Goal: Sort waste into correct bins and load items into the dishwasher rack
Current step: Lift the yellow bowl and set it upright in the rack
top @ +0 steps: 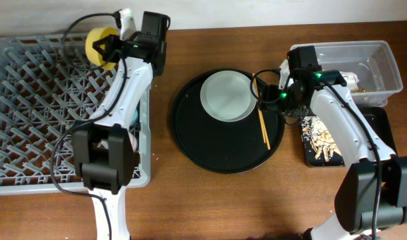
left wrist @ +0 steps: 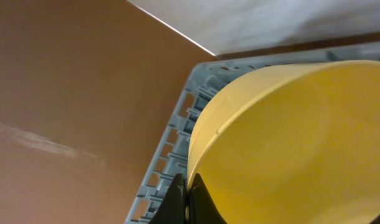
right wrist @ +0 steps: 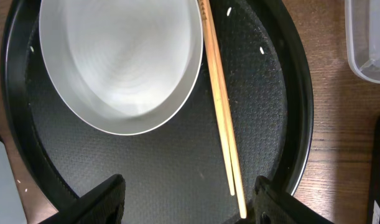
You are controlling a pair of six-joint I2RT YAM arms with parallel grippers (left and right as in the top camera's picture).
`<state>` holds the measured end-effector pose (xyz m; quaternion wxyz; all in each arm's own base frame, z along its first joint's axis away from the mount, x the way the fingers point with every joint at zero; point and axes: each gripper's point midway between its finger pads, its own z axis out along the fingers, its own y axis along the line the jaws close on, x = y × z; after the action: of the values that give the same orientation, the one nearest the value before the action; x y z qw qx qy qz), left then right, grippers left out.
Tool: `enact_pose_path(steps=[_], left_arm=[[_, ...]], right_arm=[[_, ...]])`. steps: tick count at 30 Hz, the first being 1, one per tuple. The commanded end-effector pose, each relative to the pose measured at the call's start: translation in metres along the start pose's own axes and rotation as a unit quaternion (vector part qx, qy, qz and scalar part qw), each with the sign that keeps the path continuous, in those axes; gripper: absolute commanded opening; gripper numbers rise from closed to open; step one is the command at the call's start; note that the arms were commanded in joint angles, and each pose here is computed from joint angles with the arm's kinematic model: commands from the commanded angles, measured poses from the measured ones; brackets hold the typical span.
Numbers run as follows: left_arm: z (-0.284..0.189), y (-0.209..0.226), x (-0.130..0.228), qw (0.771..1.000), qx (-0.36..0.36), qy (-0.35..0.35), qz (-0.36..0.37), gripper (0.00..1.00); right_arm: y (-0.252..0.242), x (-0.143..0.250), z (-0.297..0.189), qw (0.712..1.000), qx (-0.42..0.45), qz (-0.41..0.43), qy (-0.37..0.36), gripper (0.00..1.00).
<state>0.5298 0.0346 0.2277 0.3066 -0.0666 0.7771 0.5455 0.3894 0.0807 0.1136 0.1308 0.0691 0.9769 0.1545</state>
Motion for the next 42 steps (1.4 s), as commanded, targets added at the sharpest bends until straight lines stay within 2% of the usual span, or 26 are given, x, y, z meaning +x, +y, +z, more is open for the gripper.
enact_pose_path(steps=[1,11,23,40,42], left_arm=[[-0.003,-0.001,0.000,1.000,-0.017,-0.002,0.007,0.00],[0.008,-0.004,0.006,1.000,-0.023,0.005,-0.017,0.00],[0.011,-0.054,0.023,1.000,-0.006,0.005,0.015,0.00],[-0.023,-0.077,0.014,0.999,0.034,-0.024,0.026,0.01],[-0.024,-0.077,0.014,0.999,0.035,-0.025,0.026,0.12]], right_arm=[[0.004,-0.005,-0.006,1.000,-0.001,-0.008,-0.011,0.67],[0.002,-0.004,-0.001,1.000,0.000,-0.007,-0.006,0.68],[0.002,-0.004,-0.001,1.000,0.001,-0.007,-0.006,0.68],[0.003,-0.004,-0.001,1.000,0.000,-0.007,-0.007,0.68],[0.003,-0.004,-0.001,1.000,0.000,-0.007,-0.007,0.68]])
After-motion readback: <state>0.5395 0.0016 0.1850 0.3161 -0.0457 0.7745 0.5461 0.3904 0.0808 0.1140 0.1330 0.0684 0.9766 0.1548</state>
